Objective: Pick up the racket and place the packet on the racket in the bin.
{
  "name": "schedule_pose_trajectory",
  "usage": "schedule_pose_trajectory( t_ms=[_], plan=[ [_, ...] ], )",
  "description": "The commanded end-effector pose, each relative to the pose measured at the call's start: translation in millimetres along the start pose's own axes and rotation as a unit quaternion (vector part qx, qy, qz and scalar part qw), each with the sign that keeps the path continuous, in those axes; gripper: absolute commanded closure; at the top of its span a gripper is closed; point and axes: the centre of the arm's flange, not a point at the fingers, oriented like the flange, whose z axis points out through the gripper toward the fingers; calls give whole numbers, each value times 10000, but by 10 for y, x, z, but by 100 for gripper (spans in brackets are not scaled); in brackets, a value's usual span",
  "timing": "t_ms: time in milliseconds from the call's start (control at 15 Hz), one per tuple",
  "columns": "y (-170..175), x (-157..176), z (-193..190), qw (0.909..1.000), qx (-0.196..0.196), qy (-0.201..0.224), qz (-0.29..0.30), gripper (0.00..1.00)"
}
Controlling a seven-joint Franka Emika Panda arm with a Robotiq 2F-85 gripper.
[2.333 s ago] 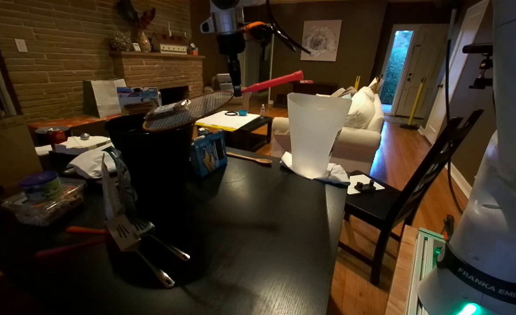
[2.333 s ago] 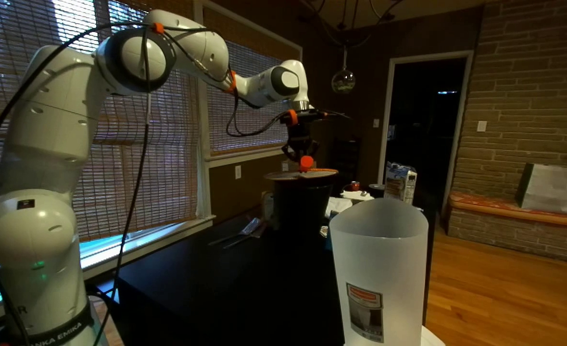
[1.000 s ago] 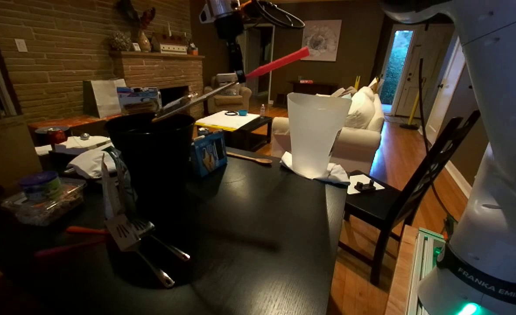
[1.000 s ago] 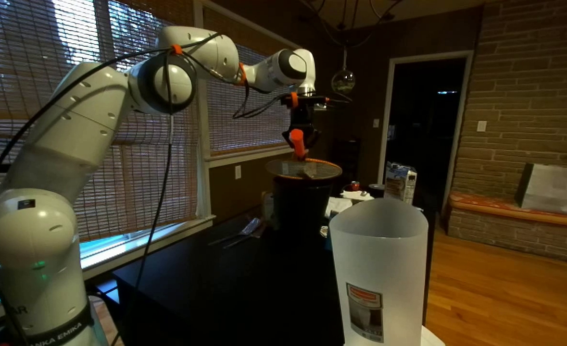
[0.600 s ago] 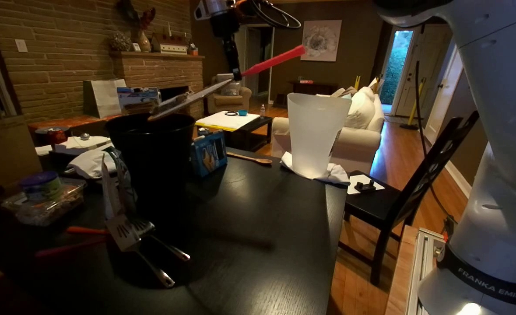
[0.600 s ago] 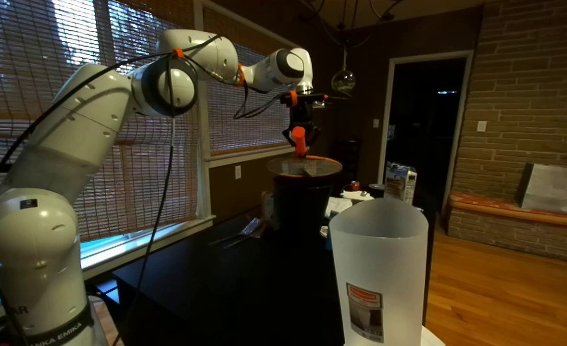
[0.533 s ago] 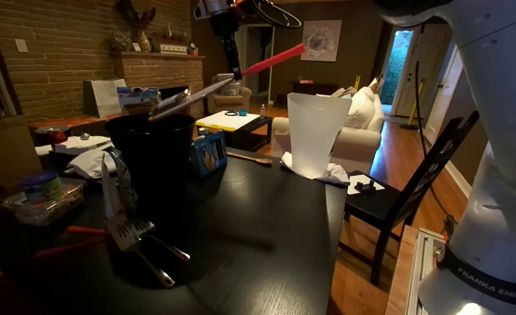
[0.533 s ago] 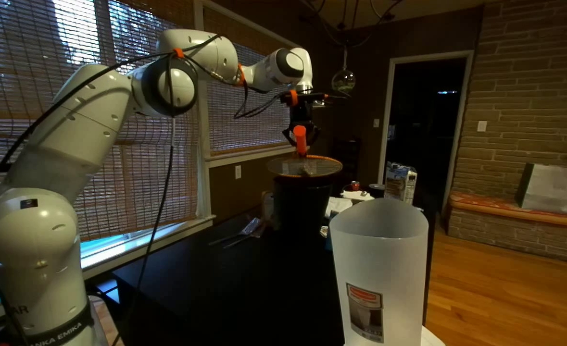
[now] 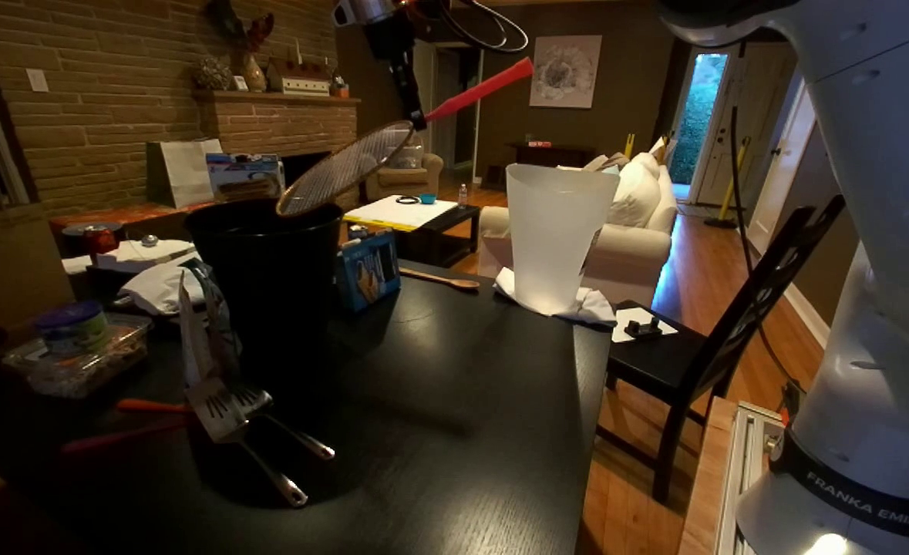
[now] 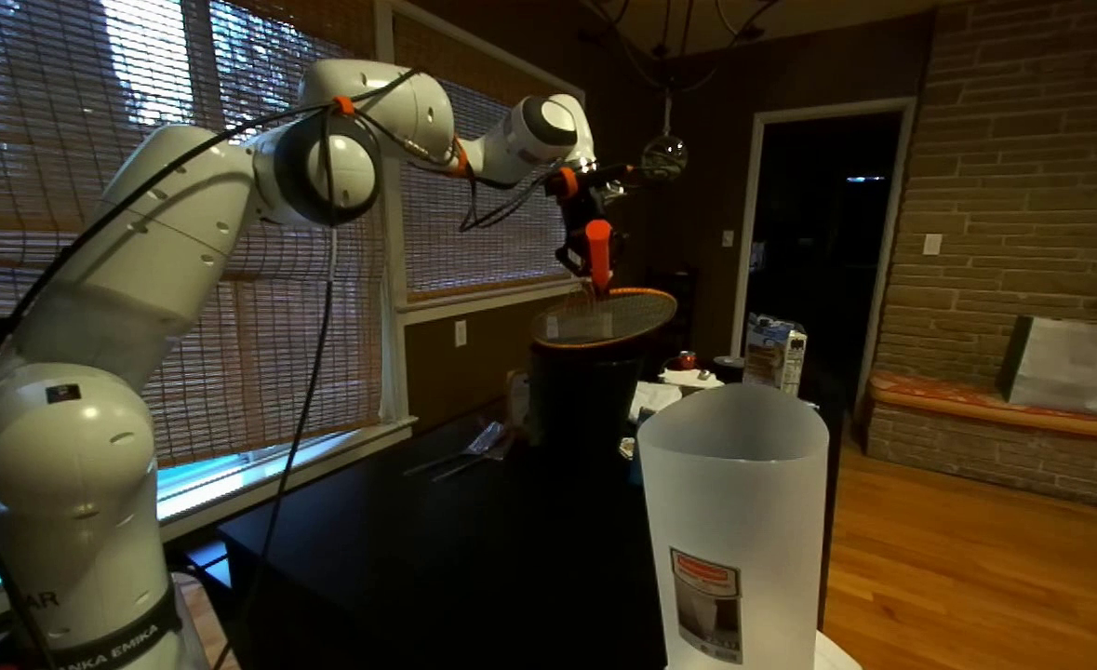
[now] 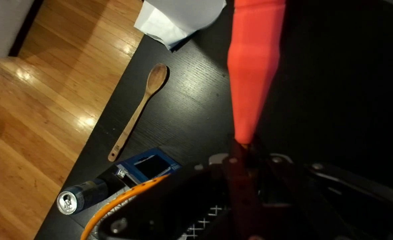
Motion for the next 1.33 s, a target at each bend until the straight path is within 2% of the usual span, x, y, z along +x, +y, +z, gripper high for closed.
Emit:
schedule_pose_trajectory(
  t_ms=[0, 200, 467, 867, 1267],
  plan=[
    [106, 39, -60, 9997, -178, -24, 145, 97],
    [94, -76, -65, 9996, -26, 98, 271, 97],
    [-9, -413, -1, 9983, 182, 471, 304, 97],
    [-123, -960, 116, 9891, 417, 1343, 431, 97],
    [-388, -1323, 496, 9799, 877, 1716, 519, 97]
  ],
)
